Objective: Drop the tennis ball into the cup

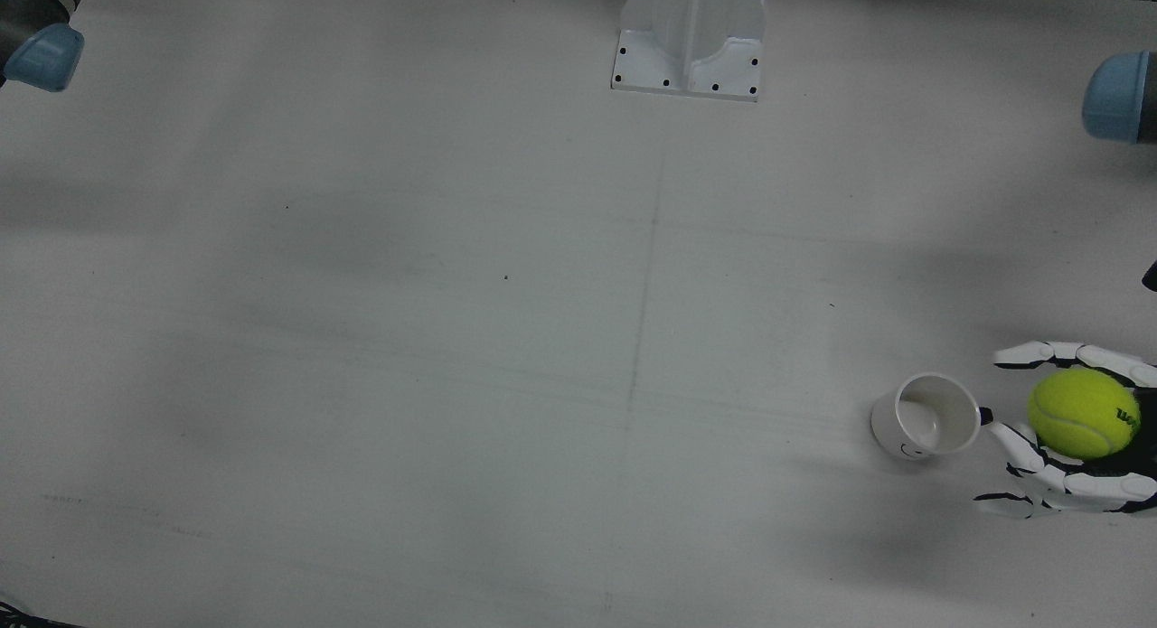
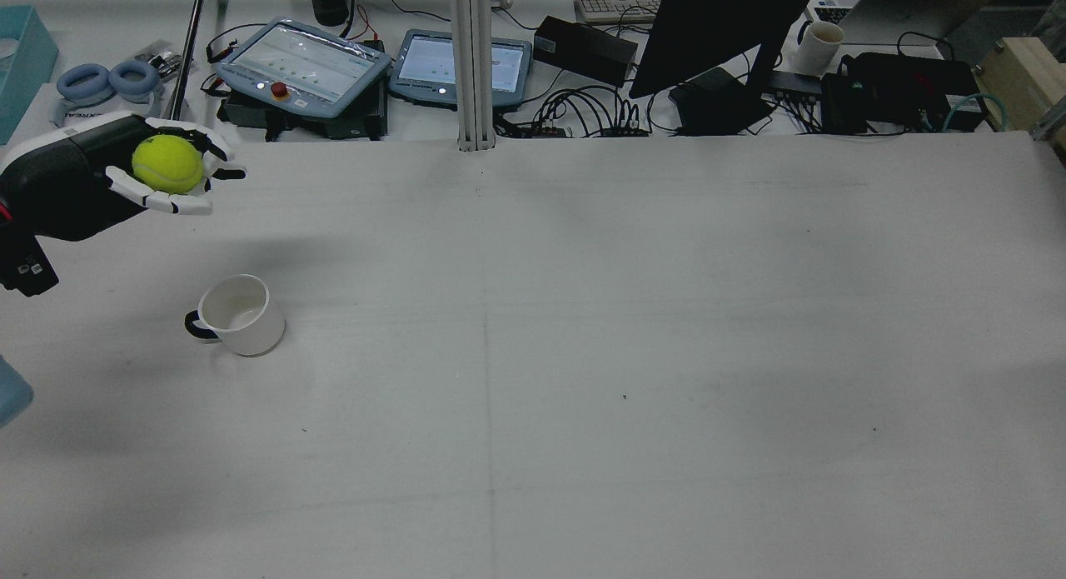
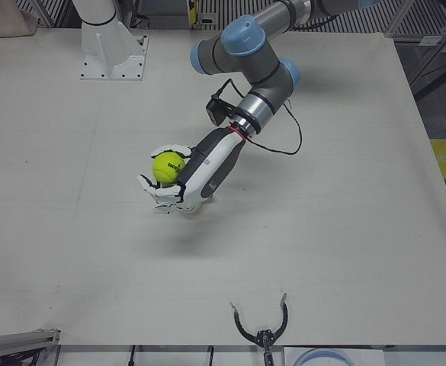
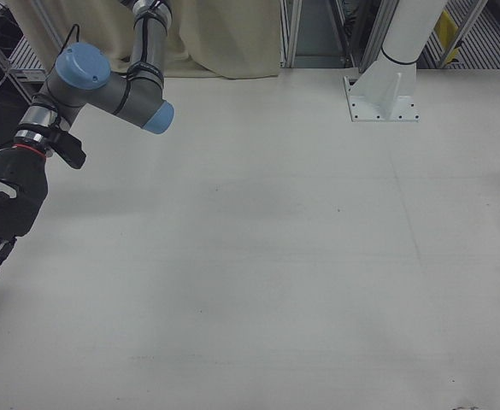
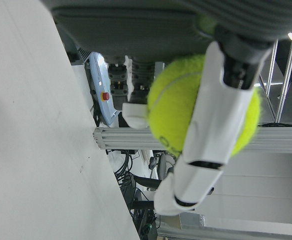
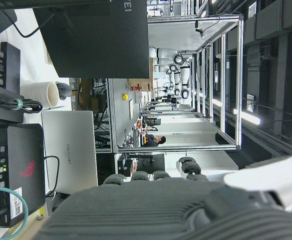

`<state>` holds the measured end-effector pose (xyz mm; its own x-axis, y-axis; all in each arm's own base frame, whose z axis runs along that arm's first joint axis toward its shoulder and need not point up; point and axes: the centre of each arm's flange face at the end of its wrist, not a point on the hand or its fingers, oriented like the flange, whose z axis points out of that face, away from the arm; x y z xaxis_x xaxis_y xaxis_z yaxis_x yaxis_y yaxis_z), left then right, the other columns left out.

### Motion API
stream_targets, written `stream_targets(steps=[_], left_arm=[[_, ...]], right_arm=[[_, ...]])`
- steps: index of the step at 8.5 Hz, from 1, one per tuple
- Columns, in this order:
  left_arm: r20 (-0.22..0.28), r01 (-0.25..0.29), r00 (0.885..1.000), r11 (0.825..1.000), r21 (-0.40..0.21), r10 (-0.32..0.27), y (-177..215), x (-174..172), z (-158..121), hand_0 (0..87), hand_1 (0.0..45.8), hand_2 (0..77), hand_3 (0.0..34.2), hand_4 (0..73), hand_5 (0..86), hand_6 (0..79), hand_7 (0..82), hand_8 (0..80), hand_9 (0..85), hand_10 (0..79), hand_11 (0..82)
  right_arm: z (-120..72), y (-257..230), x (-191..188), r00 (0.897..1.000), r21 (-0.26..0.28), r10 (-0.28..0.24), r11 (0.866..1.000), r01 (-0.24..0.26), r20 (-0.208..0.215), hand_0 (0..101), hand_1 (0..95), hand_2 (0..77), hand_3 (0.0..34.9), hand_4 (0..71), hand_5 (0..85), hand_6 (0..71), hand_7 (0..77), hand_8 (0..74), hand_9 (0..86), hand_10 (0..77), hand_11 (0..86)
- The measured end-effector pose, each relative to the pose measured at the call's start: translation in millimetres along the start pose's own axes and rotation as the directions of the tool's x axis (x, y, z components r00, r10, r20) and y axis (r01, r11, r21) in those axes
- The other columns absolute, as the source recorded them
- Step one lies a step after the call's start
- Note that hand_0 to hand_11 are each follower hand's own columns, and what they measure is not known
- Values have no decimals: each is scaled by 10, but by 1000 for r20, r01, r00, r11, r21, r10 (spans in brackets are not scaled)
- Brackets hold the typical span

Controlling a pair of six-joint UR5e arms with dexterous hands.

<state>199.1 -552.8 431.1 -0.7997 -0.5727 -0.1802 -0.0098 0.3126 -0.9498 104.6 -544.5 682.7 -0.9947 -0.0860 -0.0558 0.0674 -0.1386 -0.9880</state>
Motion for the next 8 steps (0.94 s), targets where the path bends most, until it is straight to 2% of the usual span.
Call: stream_targets(steps=[3, 5, 6, 7, 8], left_arm=[[55, 10, 998, 1000, -24, -9, -29, -378, 27, 799, 300, 224, 0, 502, 284, 458, 595, 622, 698, 131, 229], [75, 6, 997, 1000, -30, -3, -27, -528, 61, 800, 300, 191, 0, 469, 300, 458, 595, 589, 693, 131, 229], [78, 0, 997, 1000, -28, 2, -65, -560, 42, 799, 300, 191, 1, 447, 284, 458, 595, 584, 687, 131, 213], [80, -8, 997, 1000, -21, 10, -134, -584, -6, 799, 300, 191, 0, 447, 256, 458, 589, 540, 682, 120, 207], [80, -12, 997, 1000, -16, 14, -194, -596, -54, 799, 300, 55, 0, 404, 175, 458, 589, 458, 627, 76, 147]], right_arm=[[0, 0, 0, 1000, 0, 0, 1000, 0, 0, 0, 5, 5, 0, 0, 0, 0, 0, 0, 0, 0, 5], [0, -2, 0, 1000, 0, 0, 1000, 0, 0, 0, 5, 5, 0, 0, 0, 0, 0, 0, 0, 0, 5], [0, -4, -1, 1000, 1, 0, 1000, 0, 0, 0, 5, 5, 0, 0, 0, 0, 0, 0, 0, 0, 5], [-1, -6, -1, 1000, 1, 0, 1000, 0, 0, 0, 5, 5, 0, 0, 0, 0, 0, 0, 0, 0, 5], [-1, -7, -1, 1000, 1, 0, 1000, 0, 0, 0, 5, 5, 0, 0, 0, 0, 0, 0, 0, 0, 5]])
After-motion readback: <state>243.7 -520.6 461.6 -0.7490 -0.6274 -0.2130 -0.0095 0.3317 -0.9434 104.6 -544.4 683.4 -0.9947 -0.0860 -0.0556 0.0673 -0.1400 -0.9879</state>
